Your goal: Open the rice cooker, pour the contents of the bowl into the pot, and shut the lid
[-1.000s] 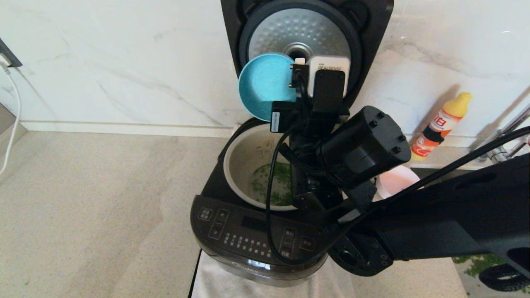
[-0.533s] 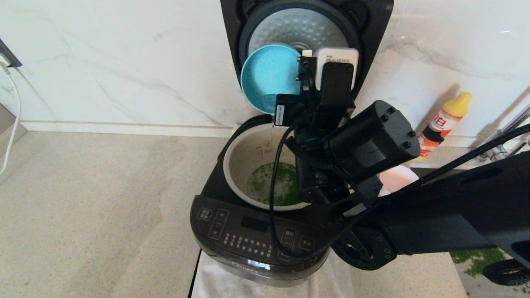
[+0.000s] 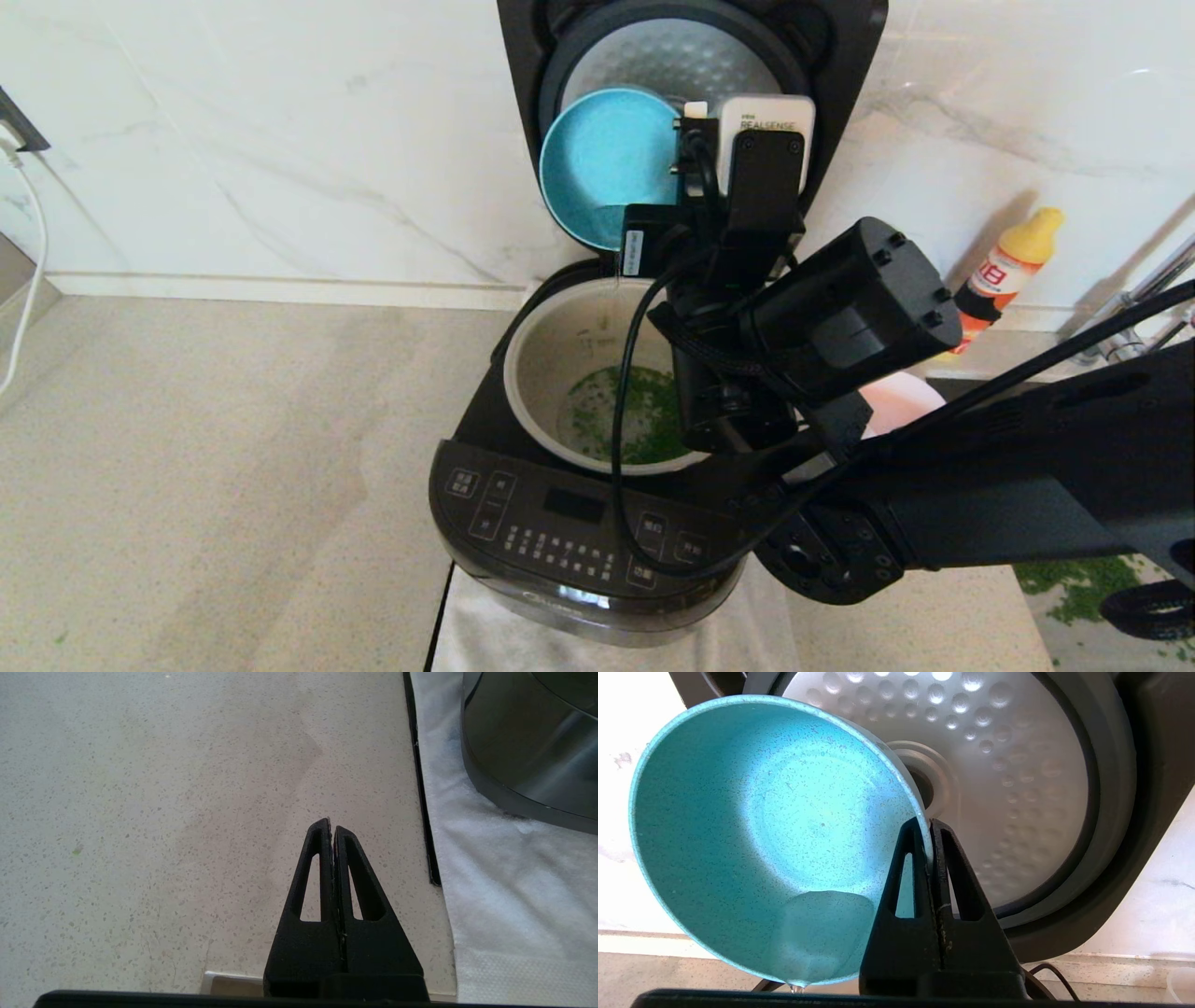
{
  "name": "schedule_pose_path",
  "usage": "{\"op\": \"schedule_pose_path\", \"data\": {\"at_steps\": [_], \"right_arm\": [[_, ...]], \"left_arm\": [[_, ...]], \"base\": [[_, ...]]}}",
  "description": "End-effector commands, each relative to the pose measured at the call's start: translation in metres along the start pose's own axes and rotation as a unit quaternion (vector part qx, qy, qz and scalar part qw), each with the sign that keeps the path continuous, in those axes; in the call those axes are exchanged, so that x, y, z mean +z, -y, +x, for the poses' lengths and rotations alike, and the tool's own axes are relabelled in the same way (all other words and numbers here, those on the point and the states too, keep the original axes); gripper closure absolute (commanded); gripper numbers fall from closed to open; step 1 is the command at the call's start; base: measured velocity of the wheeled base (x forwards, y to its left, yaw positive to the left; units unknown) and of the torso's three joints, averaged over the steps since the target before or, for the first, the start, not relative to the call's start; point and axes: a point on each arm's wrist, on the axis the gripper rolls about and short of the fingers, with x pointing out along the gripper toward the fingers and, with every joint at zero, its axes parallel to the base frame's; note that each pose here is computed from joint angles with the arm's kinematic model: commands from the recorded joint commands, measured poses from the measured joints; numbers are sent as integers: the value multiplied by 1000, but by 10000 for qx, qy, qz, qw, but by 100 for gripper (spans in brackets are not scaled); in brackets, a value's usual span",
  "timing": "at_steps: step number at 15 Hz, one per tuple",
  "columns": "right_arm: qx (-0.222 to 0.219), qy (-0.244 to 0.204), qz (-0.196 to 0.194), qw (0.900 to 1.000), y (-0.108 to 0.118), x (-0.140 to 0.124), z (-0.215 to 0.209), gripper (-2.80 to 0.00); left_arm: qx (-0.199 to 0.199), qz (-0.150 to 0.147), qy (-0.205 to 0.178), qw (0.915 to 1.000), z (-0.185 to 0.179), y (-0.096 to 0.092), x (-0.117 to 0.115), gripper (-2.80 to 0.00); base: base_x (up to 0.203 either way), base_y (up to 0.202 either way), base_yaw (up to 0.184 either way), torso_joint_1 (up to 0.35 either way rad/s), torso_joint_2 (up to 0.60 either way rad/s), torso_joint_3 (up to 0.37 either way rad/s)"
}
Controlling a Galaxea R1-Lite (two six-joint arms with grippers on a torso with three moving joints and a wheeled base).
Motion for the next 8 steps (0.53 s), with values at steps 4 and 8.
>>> {"op": "schedule_pose_path", "data": {"at_steps": [4,8], "right_arm": [[70,-159,-75,9998,-4,-3,-12,0],[-18,-503,-241,9984,-1,3,-17,0]], "left_arm": [[-1,0,-8,10000,0,0,0,0],[-1,0,-10,10000,0,0,0,0]], "base": [[0,0,0,0,0,0],[0,0,0,0,0,0]]}}
